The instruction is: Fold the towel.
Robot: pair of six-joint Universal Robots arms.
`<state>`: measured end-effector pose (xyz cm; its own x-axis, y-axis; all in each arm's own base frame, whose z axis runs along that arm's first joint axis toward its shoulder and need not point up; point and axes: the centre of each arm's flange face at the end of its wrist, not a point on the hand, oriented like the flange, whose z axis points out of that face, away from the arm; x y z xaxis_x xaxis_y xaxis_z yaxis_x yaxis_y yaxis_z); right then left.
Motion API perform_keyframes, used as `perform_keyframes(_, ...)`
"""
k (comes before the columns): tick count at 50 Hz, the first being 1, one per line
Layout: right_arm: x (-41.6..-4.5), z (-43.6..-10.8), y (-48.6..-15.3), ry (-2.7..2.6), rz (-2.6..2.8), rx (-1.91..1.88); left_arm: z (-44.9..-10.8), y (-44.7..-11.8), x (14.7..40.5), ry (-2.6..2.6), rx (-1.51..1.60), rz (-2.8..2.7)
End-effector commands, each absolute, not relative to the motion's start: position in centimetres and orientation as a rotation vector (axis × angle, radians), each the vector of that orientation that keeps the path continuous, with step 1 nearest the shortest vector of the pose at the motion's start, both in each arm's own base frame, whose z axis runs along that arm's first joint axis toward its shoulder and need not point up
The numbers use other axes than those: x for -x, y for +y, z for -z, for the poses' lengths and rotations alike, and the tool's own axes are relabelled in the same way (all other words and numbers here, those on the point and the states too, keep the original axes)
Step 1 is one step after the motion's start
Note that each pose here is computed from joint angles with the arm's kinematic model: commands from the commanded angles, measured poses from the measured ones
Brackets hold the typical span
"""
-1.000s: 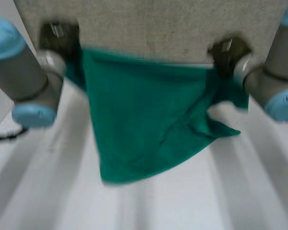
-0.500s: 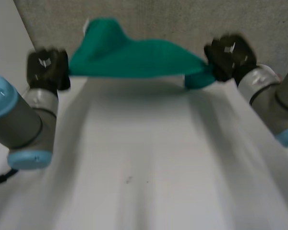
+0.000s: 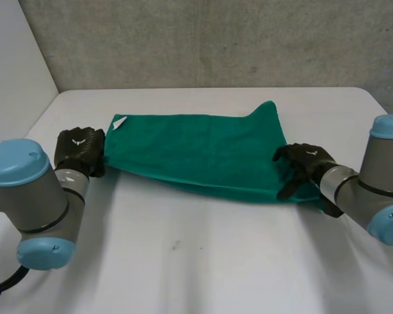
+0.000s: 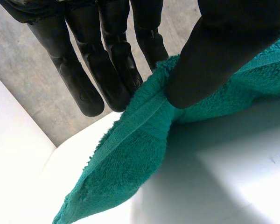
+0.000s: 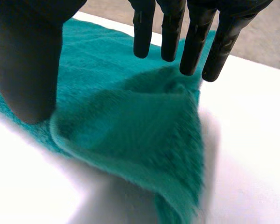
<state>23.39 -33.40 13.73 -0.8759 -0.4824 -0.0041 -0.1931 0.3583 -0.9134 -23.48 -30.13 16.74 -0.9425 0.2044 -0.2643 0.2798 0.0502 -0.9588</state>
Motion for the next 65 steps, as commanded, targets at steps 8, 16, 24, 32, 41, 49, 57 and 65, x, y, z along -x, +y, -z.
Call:
perform_keyframes(8,-20.6,-14.1,-32.3,2.425,1.524,0.668,-16.7,-29.5,23.2,2.244,-0.517,2.051)
perform_keyframes(16,-19.2,-13.7,-31.5,2.455,1.555,0.861,-16.7,-29.6,23.2,2.244,-0.517,2.047)
perform_keyframes(24,-19.4,-13.7,-32.2,2.417,1.616,0.907,-16.6,-29.6,23.2,2.243,-0.519,2.047)
perform_keyframes(32,-19.7,-12.9,-33.7,2.387,1.660,0.881,-16.5,-29.4,23.1,2.263,-0.525,2.022)
perform_keyframes(41,-19.5,-20.5,-33.8,2.245,1.845,0.711,-18.8,-27.5,22.5,2.311,-0.561,1.939)
perform_keyframes(49,-18.6,-27.5,-30.3,2.259,1.909,1.010,-24.7,-22.9,19.8,2.353,-0.603,1.786)
perform_keyframes(57,-17.2,-29.0,-24.5,2.380,1.647,1.642,-24.6,-19.8,18.3,2.280,-0.856,1.540)
perform_keyframes(65,-17.4,-25.4,-23.1,2.444,1.379,1.709,-19.6,-21.1,18.8,2.342,-0.973,1.339)
